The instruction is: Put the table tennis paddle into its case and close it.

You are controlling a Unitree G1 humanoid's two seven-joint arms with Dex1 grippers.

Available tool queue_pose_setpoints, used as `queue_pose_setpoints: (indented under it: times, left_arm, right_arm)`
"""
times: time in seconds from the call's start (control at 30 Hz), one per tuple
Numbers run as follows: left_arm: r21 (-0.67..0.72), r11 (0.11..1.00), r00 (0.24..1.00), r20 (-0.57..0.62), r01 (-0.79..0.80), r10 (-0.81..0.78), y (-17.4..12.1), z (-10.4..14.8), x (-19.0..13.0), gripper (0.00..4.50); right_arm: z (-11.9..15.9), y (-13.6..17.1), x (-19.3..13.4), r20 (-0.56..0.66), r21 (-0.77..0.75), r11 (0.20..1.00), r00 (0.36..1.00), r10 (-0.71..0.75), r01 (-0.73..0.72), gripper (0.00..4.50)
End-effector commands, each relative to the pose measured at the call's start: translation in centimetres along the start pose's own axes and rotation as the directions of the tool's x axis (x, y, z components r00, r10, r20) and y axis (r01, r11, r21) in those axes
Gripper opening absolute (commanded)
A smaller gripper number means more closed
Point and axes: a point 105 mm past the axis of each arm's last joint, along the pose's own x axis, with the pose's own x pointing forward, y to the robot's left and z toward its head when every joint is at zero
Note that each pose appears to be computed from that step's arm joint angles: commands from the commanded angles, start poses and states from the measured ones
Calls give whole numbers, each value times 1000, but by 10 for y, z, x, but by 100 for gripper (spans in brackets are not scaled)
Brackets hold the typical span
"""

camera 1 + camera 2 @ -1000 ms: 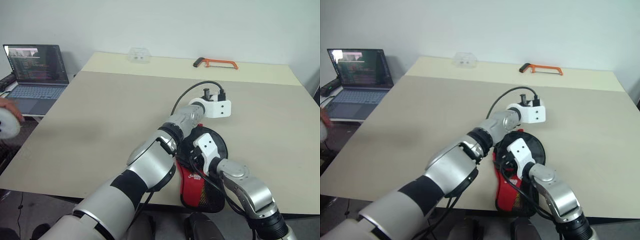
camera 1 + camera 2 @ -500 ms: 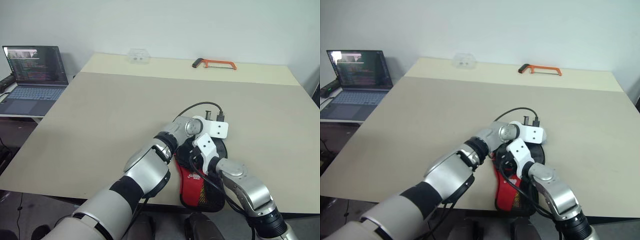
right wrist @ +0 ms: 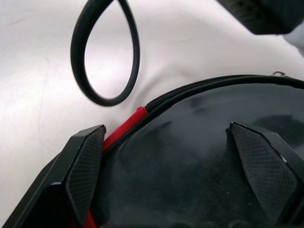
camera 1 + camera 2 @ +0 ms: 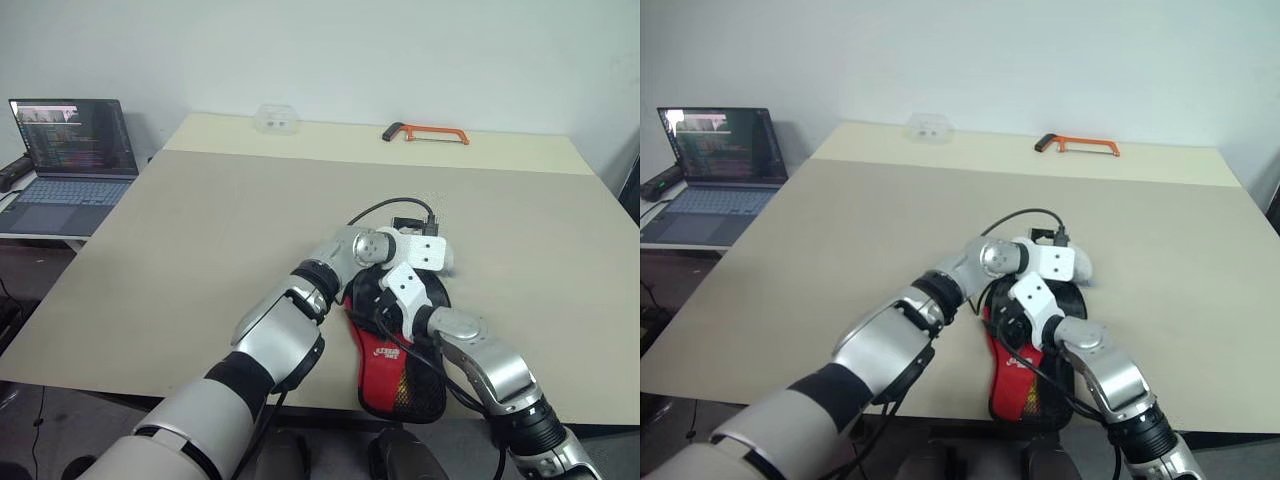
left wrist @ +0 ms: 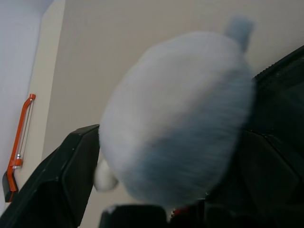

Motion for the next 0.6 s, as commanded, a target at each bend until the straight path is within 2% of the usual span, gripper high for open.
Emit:
queue_pose_setpoints:
  times: [0.03, 0.1, 0.17, 0.3, 0.47, 0.6]
  left_arm:
    - [-8, 997, 992, 99, 79, -78, 23, 21, -16, 448]
    - [7, 996, 980, 176, 90, -90, 43, 33, -34, 448]
    - [6, 999, 978, 204, 50, -50, 62, 35, -49, 448]
    - [-45, 997, 976, 207, -60, 68, 91, 17, -83, 448]
    - [-151, 983, 957, 254, -105, 142, 110, -5, -135, 448]
    - [-233, 968, 943, 291, -93, 161, 111, -18, -174, 448]
  right_arm:
    - [-15, -9, -5, -60, 8, 1000, 998, -7, 7, 450]
    - [-16, -12, -7, -66, 2, 1000, 998, -10, 10, 450]
    - [-17, -13, -9, -67, 3, 1000, 998, -11, 11, 450]
    - [-20, -9, -12, -67, 14, 1000, 998, 9, -8, 450]
    - [-22, 0, -14, -79, 10, 998, 995, 66, -65, 450]
    - [-18, -1, -20, -75, 4, 995, 993, 96, -96, 450]
